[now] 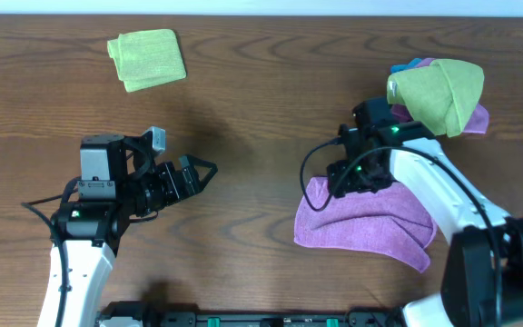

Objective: Fold the cloth
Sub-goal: 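Spread the purple cloth flat at center with the right gripper, raise left arm, then move both grippers to the near corners of the purple cloth, then grasp the near left and right corners of the purple cloth with both grippers, then lift the near edge and fold it forward over the far half with both grippers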

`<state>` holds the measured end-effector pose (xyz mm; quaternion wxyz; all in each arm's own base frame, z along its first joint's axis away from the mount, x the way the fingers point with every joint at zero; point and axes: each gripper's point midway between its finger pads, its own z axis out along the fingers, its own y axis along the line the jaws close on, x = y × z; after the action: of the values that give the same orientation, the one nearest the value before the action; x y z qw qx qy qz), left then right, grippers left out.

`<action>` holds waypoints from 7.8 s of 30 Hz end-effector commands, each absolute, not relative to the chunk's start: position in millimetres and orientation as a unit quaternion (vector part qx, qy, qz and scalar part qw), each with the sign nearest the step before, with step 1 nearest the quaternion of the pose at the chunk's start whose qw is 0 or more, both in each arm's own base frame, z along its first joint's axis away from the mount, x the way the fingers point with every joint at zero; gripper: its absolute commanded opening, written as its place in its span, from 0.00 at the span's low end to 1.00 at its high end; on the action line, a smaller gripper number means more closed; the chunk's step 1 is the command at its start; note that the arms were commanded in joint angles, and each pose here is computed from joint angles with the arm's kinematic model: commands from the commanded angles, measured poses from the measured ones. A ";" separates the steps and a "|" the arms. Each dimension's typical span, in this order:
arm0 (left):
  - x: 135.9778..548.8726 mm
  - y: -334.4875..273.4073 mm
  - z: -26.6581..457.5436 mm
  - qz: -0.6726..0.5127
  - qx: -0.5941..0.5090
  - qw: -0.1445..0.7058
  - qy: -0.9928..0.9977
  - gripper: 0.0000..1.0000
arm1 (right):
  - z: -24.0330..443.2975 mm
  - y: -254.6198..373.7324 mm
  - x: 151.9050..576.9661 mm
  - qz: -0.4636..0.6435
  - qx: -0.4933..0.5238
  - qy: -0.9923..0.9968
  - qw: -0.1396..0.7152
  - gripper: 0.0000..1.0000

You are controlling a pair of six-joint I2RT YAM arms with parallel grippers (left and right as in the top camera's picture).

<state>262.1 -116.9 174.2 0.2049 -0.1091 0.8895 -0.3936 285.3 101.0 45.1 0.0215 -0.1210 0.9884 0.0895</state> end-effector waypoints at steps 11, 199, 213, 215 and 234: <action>265.0 -117.0 179.0 -0.390 -0.097 0.216 0.890 0.96 | 24.3 121.8 290.4 0.109 -0.167 0.980 0.017 0.66; 232.5 -183.6 41.3 -0.467 -0.108 0.041 0.877 0.06 | -1.9 104.7 184.9 0.324 0.154 0.931 0.066 0.01; 277.6 -185.0 125.7 -0.484 -0.075 0.169 0.855 0.06 | 99.4 109.8 276.0 0.356 0.092 0.904 0.219 0.01; 280.8 -184.1 128.4 -0.479 -0.078 0.171 0.858 0.06 | 110.5 109.9 284.5 0.357 0.087 0.901 0.232 0.01; 240.5 -165.0 92.9 -0.418 -0.075 0.097 0.900 0.06 | 74.2 89.8 223.7 0.267 0.083 0.953 0.117 0.01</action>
<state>233.2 -171.4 87.2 0.0672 -0.0885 0.8970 -0.4278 219.4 98.3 71.7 0.0924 0.1019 0.9464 0.2922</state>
